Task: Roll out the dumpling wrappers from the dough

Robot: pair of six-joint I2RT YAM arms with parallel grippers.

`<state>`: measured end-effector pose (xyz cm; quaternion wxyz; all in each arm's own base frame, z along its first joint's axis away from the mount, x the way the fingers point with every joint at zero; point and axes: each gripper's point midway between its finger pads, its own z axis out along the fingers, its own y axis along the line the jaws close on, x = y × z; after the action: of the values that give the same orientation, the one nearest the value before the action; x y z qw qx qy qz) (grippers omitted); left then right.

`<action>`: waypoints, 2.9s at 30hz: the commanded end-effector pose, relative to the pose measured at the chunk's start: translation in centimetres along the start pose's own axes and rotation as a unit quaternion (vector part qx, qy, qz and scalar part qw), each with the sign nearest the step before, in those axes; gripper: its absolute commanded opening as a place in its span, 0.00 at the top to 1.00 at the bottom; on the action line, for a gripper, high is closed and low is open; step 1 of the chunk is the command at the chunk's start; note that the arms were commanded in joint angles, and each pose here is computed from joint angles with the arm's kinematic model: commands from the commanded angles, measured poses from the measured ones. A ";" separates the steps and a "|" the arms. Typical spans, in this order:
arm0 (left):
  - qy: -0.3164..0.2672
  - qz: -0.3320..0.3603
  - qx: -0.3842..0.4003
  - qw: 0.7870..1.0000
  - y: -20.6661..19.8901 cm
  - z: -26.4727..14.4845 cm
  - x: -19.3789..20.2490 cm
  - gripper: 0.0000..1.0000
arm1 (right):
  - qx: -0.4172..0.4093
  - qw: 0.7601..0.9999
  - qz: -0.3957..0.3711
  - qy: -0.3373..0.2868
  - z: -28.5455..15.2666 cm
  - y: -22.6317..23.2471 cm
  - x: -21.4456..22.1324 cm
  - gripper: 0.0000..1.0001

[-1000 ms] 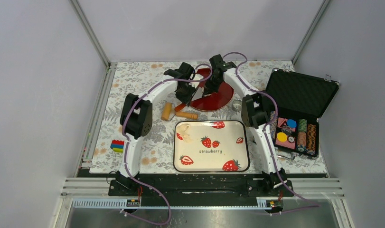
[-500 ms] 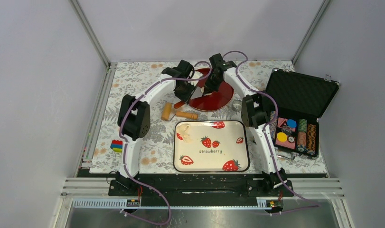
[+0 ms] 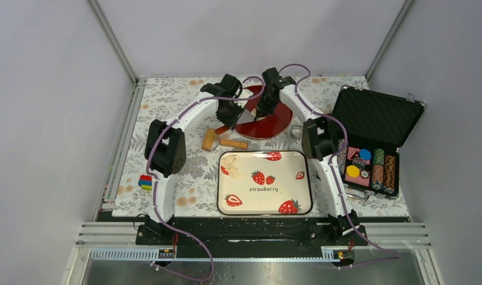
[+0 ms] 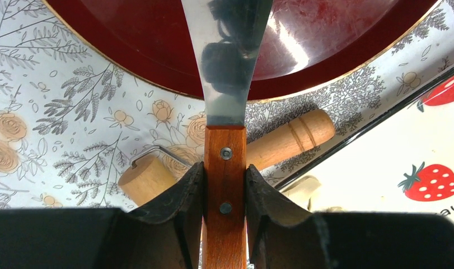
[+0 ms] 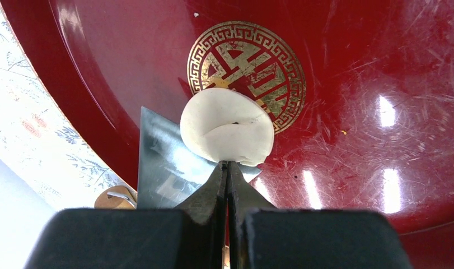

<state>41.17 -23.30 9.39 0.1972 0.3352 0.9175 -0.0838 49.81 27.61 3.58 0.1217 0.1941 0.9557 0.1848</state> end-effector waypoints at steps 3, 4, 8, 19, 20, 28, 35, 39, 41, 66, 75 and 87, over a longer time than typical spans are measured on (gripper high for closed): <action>-0.042 0.023 -0.042 0.998 0.9 -4.9 -1.3 1.00 | 0.009 1.000 -0.006 -0.014 -0.4 0.1 -0.5 1.00; -0.039 0.024 -0.046 0.998 1.0 -5.0 -0.9 1.00 | 0.009 1.000 -0.007 -0.014 -0.4 0.1 -0.5 1.00; -0.031 0.028 -0.054 0.998 1.0 -5.8 0.4 1.00 | 0.008 1.000 -0.010 -0.011 -0.5 0.0 -0.4 1.00; -0.115 -0.032 -0.040 0.992 0.3 -9.9 2.7 1.00 | -0.004 0.999 -0.042 -0.021 -4.9 -0.5 0.7 0.88; -0.130 -0.038 -0.040 0.990 0.1 -10.6 2.9 1.00 | -0.008 0.999 -0.046 -0.026 -5.8 -0.6 0.9 0.85; -0.257 -0.120 -0.032 0.958 -1.3 -15.3 5.0 1.00 | -0.044 0.994 -0.073 -0.068 -13.2 -3.3 4.1 0.54; -0.302 -0.173 -0.036 0.937 -2.0 -16.4 8.5 1.00 | -0.042 0.992 -0.092 -0.074 -16.9 -9.6 10.3 0.12; -0.326 -0.217 -0.056 0.918 -1.6 -16.5 10.7 1.00 | -0.033 0.990 -0.100 -0.093 -18.7 -13.9 13.7 0.01; -0.341 -0.233 -0.058 0.909 -1.7 -16.8 11.5 1.00 | -0.037 0.990 -0.097 -0.100 -19.3 -15.5 15.3 0.01; -0.233 -0.408 -0.178 0.864 2.2 -8.1 20.3 1.00 | -0.040 0.986 -0.103 -0.124 -21.6 -19.0 18.3 0.01; -0.179 -0.421 -0.216 0.863 3.4 -6.8 20.5 0.86 | -0.037 0.985 -0.112 -0.122 -21.5 -19.2 18.4 0.01; -0.181 -0.417 -0.205 0.867 3.6 -7.1 20.0 0.08 | -0.034 0.984 -0.123 -0.123 -21.7 -19.1 18.1 0.01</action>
<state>25.27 -6.68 4.71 0.3268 -0.1388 0.9348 -0.0111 20.21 12.34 11.76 0.2533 0.1022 0.9449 0.1803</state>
